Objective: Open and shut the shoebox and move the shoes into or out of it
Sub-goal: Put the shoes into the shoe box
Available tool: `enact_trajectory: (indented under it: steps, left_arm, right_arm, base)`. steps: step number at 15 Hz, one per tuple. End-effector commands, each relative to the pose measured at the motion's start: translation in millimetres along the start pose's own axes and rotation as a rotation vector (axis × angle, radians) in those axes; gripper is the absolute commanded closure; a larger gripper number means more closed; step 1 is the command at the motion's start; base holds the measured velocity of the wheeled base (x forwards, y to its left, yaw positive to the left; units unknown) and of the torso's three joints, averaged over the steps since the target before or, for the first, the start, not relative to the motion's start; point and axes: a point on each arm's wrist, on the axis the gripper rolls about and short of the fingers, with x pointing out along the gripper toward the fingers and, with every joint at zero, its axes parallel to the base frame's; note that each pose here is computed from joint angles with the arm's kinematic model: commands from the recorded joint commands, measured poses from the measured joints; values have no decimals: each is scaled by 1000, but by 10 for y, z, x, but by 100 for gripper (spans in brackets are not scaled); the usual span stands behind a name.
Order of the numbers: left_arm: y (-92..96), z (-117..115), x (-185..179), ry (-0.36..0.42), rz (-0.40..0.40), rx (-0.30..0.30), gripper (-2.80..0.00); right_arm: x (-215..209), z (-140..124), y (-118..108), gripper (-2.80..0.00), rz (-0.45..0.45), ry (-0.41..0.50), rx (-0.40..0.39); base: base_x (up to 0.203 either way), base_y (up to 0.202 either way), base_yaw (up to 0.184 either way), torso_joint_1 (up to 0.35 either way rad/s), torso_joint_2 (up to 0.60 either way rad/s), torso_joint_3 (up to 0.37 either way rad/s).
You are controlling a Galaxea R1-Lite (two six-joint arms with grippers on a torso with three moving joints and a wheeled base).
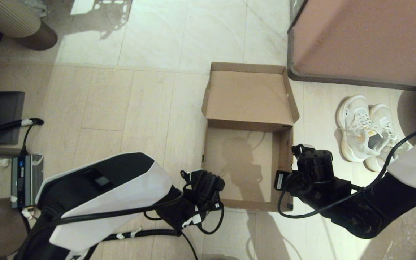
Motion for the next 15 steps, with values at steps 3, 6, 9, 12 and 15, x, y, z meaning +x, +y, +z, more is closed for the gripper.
enact_trajectory:
  steps: [3,6,9,12,15]
  left_arm:
    - [43,-43,-39,14,11,2,0]
    - [13,12,-69,-1,0,-5,0]
    - [-25,127,-161,-30,-21,-20,0]
    - [-27,135,-168,-32,-22,-21,0]
    - [-47,208,-238,-50,-35,-30,0]
  right_arm:
    - [37,-236,-94,0,-58,70,-25]
    - [49,-463,-180,0,-97,143,-51]
    - [54,-685,-266,0,-129,223,-73]
    - [92,-776,-284,0,-141,250,-68]
    - [152,-911,-316,0,-158,292,-86]
  base:
    - [0,0,0,0,0,0]
    - [0,0,0,0,0,0]
    - [0,0,0,0,0,0]
    - [0,0,0,0,0,0]
    - [0,0,0,0,0,0]
